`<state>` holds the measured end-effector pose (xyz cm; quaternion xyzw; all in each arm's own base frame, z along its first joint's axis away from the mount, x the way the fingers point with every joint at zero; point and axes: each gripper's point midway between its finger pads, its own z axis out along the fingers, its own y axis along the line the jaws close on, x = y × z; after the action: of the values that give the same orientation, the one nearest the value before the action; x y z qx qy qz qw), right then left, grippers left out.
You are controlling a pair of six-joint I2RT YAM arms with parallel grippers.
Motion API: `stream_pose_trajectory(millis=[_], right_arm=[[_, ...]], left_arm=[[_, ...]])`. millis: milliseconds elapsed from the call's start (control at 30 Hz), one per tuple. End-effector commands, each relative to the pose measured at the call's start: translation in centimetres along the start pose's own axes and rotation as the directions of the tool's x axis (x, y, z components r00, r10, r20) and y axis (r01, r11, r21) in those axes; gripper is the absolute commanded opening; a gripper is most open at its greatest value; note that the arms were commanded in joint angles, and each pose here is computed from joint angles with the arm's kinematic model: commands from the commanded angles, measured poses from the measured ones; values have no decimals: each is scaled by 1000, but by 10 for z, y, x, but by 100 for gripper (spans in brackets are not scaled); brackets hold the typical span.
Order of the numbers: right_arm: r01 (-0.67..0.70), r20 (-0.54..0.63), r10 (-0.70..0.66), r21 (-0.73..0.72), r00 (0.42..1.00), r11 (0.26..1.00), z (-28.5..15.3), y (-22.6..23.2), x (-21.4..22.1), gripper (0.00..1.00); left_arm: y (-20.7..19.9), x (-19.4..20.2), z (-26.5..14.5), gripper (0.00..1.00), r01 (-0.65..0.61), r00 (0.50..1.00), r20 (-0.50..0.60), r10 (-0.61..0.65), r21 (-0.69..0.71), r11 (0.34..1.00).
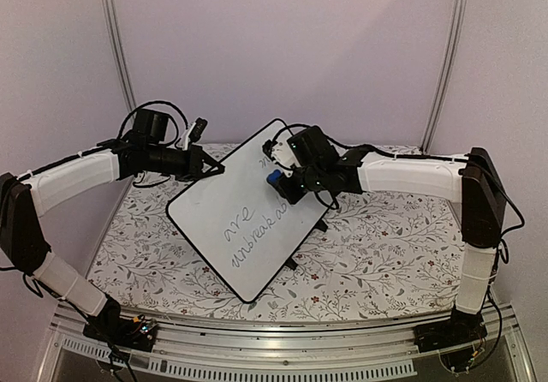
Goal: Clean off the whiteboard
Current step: Erase the whiteboard at the center of the board.
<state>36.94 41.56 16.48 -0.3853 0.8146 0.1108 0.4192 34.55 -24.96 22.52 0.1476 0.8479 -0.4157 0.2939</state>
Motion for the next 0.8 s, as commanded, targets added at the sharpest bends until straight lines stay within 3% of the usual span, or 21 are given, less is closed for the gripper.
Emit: stream_pose_trajectory(millis=[0,433,767], right_arm=[[-5,-6,5,10,1000,1000,1,-4,-2,19],[14,82,-18,45,996,999,14,-15,-55,20],[14,-4,-14,48,1000,999,20,-15,-14,20]], left_arm=[[-6,-4,3,0,-106,994,21,106,24,994],[-8,-5,2,0,-112,994,25,111,26,993],[-9,-5,1,0,-112,993,25,111,28,993]])
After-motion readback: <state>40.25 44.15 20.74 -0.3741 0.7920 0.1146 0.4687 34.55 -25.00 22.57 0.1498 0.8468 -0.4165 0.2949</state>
